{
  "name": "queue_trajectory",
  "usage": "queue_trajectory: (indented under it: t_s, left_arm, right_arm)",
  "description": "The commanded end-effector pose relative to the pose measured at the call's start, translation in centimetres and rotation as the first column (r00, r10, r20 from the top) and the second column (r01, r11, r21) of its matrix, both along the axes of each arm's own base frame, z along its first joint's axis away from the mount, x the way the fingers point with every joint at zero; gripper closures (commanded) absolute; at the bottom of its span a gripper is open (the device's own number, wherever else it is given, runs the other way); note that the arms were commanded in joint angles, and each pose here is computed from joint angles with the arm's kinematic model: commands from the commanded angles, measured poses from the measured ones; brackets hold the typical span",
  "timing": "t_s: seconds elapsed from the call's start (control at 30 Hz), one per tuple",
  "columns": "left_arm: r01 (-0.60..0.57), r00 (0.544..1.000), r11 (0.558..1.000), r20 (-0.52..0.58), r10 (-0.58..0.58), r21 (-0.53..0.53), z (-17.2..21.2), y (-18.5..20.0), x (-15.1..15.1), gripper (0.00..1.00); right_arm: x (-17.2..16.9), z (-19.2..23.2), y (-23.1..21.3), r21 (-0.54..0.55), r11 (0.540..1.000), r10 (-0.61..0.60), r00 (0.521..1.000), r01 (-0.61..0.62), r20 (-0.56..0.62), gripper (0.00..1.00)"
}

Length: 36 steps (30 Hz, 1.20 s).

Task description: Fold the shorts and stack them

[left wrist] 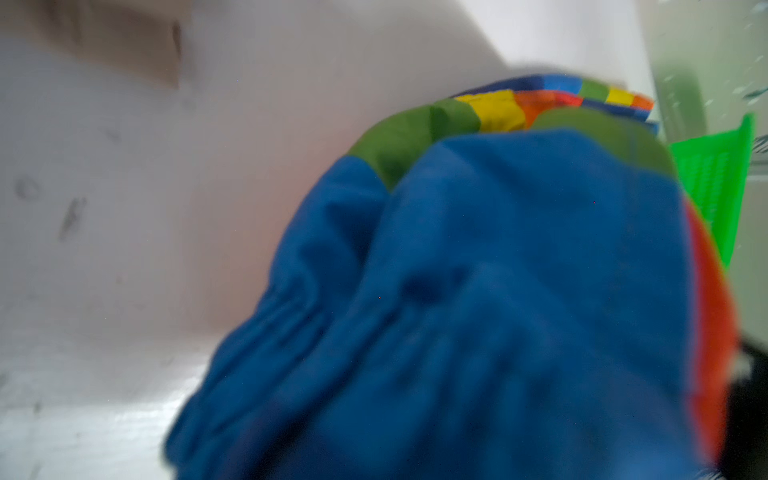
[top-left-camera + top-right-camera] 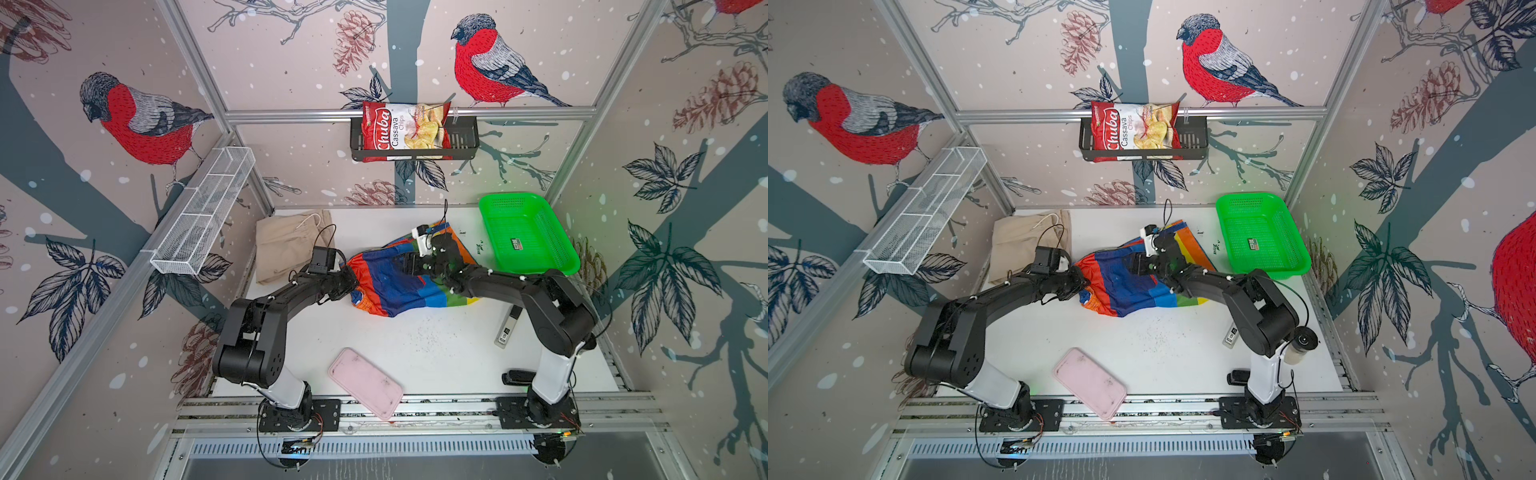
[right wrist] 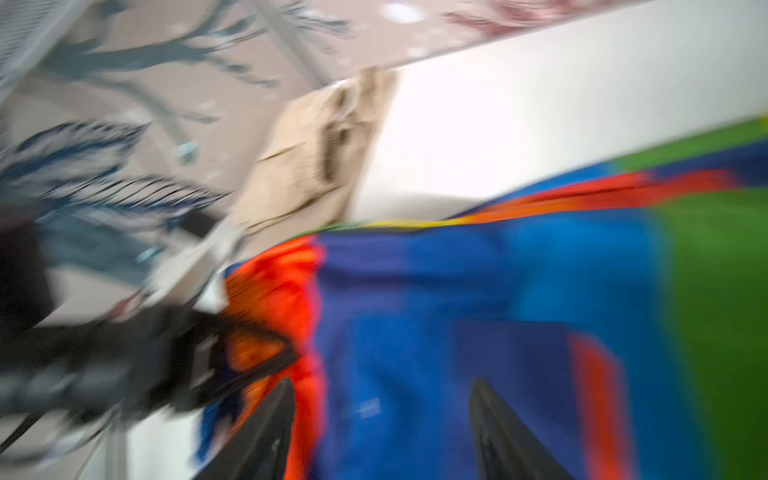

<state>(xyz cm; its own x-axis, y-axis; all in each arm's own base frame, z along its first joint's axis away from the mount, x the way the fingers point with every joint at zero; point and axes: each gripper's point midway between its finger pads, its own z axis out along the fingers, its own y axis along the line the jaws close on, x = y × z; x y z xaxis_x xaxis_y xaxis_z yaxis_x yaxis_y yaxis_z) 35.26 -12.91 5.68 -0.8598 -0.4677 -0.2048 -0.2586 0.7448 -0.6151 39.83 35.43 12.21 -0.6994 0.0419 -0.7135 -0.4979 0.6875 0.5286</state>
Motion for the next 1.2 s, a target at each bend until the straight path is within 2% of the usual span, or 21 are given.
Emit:
queue_trajectory:
  t_s: [0.0, 0.1, 0.2, 0.3, 0.4, 0.47, 0.57, 0.77, 0.83, 0.93, 1.0, 1.17]
  left_arm:
    - [0.073, 0.995, 0.997, -0.059, -0.074, -0.017, -1.2, -0.5, -2.4, 1.00]
    - [0.084, 0.991, 0.996, -0.102, -0.085, -0.009, -2.2, -0.3, -3.9, 1.00]
    - [0.095, 0.988, 0.995, -0.122, -0.093, 0.010, -2.3, 0.0, -4.6, 1.00]
    - [0.109, 0.987, 0.994, -0.123, -0.106, 0.020, -2.0, 0.0, -4.7, 1.00]
    - [0.125, 0.985, 0.992, -0.126, -0.120, 0.030, -1.7, 0.1, -4.6, 1.00]
    - [0.133, 0.983, 0.991, -0.130, -0.128, 0.031, -1.3, 0.0, -4.5, 1.00]
    - [0.141, 0.982, 0.989, -0.136, -0.133, 0.052, -0.5, 0.2, -4.1, 1.00]
    - [0.127, 0.986, 0.987, -0.121, -0.115, 0.100, 1.5, 0.8, -2.6, 1.00]
    - [0.124, 0.987, 0.987, -0.120, -0.111, 0.106, 1.8, 0.9, -2.3, 1.00]
    - [0.117, 0.987, 0.987, -0.124, -0.103, 0.108, 1.8, 1.0, -2.2, 1.00]
    - [0.112, 0.987, 0.988, -0.125, -0.098, 0.110, 1.9, 1.0, -2.2, 1.00]
    - [0.113, 0.988, 0.988, -0.121, -0.100, 0.106, 2.5, 0.9, -2.2, 1.00]
  right_arm:
    - [2.2, -4.1, -3.1, -0.148, 0.987, -0.082, 0.993, 0.069, -0.081, 0.34]
    - [4.1, -5.9, -2.5, -0.131, 0.988, -0.093, 0.989, 0.078, -0.113, 0.35]
    - [4.8, -7.5, -0.1, -0.063, 0.997, -0.056, 0.986, 0.047, -0.154, 0.38]
    - [5.2, -9.0, 1.5, -0.015, 0.999, -0.042, 0.983, 0.040, -0.177, 0.45]
    - [6.2, -11.8, 1.1, -0.099, 0.991, -0.108, 0.973, 0.089, -0.206, 0.61]
    - [6.8, -12.8, 0.3, -0.162, 0.979, -0.156, 0.968, 0.125, -0.195, 0.65]
    - [7.1, -11.5, -0.7, -0.201, 0.966, -0.192, 0.969, 0.160, -0.153, 0.65]
    - [4.8, -2.7, 0.9, -0.125, 0.979, -0.159, 0.987, 0.160, 0.017, 0.65]
    - [3.4, -1.0, 2.7, -0.075, 0.989, -0.122, 0.992, 0.125, 0.033, 0.73]
    - [1.6, -1.0, 5.8, -0.011, 0.998, -0.057, 0.998, 0.057, 0.002, 0.90]
    - [0.6, -2.3, 7.8, 0.014, 1.000, -0.021, 0.999, 0.021, -0.036, 0.99]
    - [-0.3, -5.9, 10.3, 0.062, 0.998, -0.010, 0.994, 0.017, -0.112, 0.99]
